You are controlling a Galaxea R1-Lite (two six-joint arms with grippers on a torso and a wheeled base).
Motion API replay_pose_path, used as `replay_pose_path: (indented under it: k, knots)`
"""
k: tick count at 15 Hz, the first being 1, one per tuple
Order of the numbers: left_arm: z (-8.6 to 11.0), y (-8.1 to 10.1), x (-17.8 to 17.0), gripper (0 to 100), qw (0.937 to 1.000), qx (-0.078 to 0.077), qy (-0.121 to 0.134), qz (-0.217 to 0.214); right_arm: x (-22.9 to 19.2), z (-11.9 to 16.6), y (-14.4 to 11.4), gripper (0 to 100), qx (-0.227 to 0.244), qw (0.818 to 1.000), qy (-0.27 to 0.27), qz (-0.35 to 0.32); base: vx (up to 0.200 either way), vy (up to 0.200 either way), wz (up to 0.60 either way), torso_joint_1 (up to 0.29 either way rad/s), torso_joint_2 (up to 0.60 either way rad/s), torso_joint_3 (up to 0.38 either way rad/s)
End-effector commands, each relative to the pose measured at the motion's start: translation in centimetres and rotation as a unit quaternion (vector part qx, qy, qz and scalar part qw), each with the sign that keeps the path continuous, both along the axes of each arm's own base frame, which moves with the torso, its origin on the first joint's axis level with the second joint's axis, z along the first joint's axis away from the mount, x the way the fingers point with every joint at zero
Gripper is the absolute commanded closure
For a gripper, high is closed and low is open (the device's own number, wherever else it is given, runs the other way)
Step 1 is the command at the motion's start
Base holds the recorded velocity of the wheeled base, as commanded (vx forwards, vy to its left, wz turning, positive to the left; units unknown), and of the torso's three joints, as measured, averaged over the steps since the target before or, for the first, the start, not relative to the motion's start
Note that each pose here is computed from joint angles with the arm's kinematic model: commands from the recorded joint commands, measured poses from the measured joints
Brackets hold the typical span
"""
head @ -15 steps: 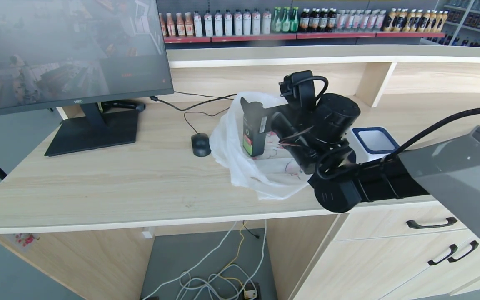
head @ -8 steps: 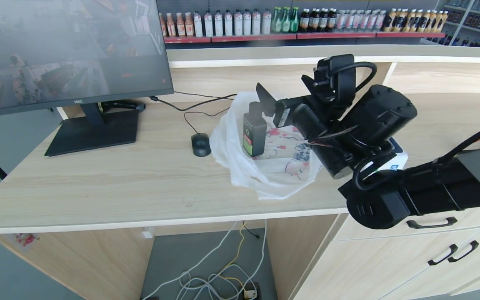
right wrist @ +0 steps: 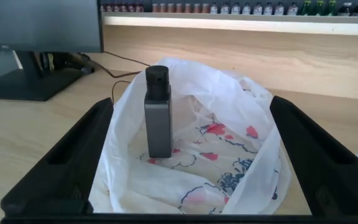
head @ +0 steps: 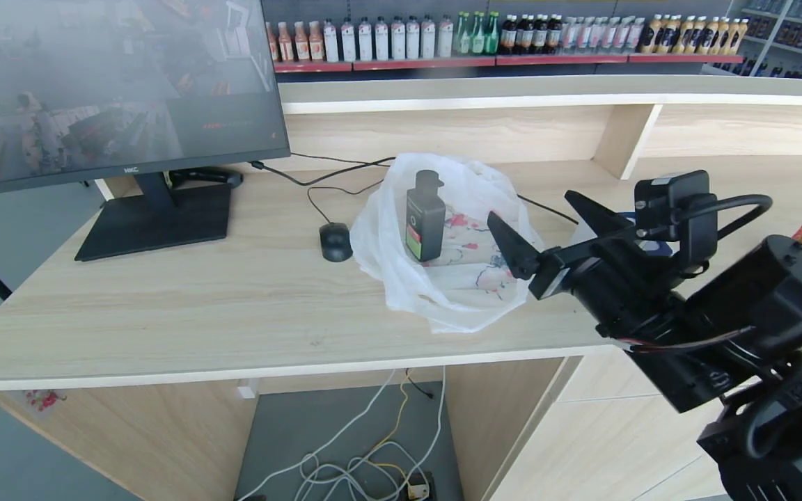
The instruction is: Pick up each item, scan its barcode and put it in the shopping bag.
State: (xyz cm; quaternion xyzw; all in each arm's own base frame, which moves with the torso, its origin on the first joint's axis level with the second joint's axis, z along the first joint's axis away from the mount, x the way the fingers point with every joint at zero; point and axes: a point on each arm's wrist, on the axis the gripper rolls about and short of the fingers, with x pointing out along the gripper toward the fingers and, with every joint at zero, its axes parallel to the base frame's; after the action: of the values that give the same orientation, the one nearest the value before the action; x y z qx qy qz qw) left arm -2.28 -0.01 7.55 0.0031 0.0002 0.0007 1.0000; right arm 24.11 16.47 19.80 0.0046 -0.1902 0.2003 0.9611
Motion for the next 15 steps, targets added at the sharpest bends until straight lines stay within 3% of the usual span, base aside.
replay_pose_path:
  k: [1,4,15]
  knots:
    - [0.0,0.0,0.0,0,1.0,-0.002,0.0,0.0,-1.8,0.6,-1.0,0,0.007,1.0,-0.003,0.006,0.0,0.0,0.0,0.0,0.0,0.0]
    - [0.0,0.0,0.0,0,1.0,-0.002,0.0,0.001,-3.4,-0.4,-1.1,0,-0.007,1.0,0.018,0.021,0.0,0.0,0.0,0.0,0.0,0.0]
    - [0.0,0.0,0.0,0,1.0,-0.002,0.0,0.001,-3.8,-0.5,-1.7,0,0.001,0.999,0.025,0.02,0.0,-0.2,0.0,0.002,0.0,0.004]
